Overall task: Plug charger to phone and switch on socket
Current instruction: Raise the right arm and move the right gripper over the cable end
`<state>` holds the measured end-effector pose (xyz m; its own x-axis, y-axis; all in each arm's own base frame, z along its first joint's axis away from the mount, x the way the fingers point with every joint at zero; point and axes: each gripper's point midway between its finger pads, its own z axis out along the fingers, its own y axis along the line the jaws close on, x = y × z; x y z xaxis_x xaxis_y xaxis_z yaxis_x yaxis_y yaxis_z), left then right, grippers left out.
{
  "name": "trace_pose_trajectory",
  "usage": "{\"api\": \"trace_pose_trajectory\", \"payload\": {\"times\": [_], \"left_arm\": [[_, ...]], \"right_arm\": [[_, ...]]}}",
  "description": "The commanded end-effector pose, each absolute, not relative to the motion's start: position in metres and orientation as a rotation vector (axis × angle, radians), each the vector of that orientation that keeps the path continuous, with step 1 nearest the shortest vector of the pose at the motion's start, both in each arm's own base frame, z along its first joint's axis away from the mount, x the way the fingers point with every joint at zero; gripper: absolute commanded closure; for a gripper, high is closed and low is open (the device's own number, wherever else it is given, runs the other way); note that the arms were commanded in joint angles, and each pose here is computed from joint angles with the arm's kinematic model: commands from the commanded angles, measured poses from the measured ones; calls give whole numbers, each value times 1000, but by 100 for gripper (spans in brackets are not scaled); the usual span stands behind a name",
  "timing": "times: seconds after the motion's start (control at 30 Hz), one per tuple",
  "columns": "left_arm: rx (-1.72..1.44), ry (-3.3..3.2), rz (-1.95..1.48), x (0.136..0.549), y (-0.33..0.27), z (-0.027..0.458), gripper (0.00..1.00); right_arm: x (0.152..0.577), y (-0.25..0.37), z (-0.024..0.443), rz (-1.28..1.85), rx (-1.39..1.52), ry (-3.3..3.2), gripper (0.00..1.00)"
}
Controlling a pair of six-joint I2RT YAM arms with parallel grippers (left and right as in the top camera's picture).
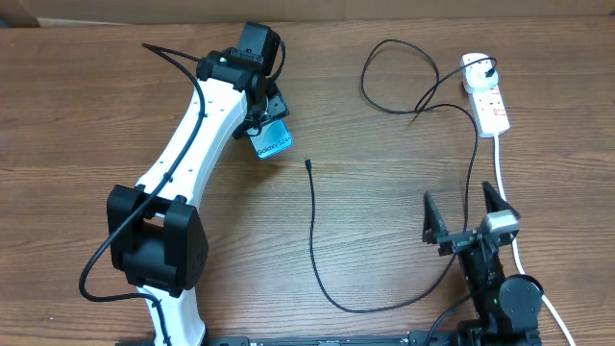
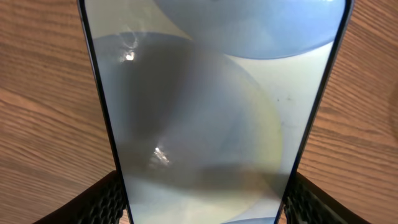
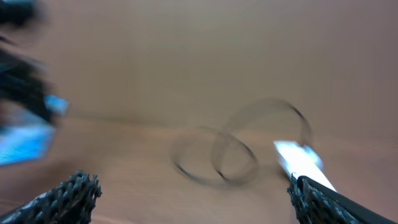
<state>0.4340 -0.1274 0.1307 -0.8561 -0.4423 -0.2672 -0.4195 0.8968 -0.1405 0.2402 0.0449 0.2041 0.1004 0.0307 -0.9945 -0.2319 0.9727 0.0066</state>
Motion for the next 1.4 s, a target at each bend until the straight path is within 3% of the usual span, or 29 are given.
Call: {"api": "trace_pose_trajectory", "payload": {"times": [0.0,0.17,0.4,0.6,0.77,1.03,1.2,1.37], "left_arm": [[-530,2736,-86,436,-120,149,51],[-538,2731,-86,438,-118,150,51],[-616,2724,-80,442,-92,149,50],[-627,2751,-116,442,-79,147,51],[-641,2753,-115,442,-74,147,51],[-644,2753,-114,442,-73,147,51],[-644,2753,-115,442,-73,147,51],[-645,2765,-108,439,-73,146,51]], "right_arm": [[206,112,214,542,-492,1359,0],[151,149,249,684,-814,1079,0],[111,136,328,680,-713,777,0],[105,114,391,571,-566,725,0],[127,111,419,432,-585,891,0],[178,129,451,637,-614,1316,0],[228,133,432,777,-522,1687,0],[247,158,406,1106,-509,1906,0]]}}
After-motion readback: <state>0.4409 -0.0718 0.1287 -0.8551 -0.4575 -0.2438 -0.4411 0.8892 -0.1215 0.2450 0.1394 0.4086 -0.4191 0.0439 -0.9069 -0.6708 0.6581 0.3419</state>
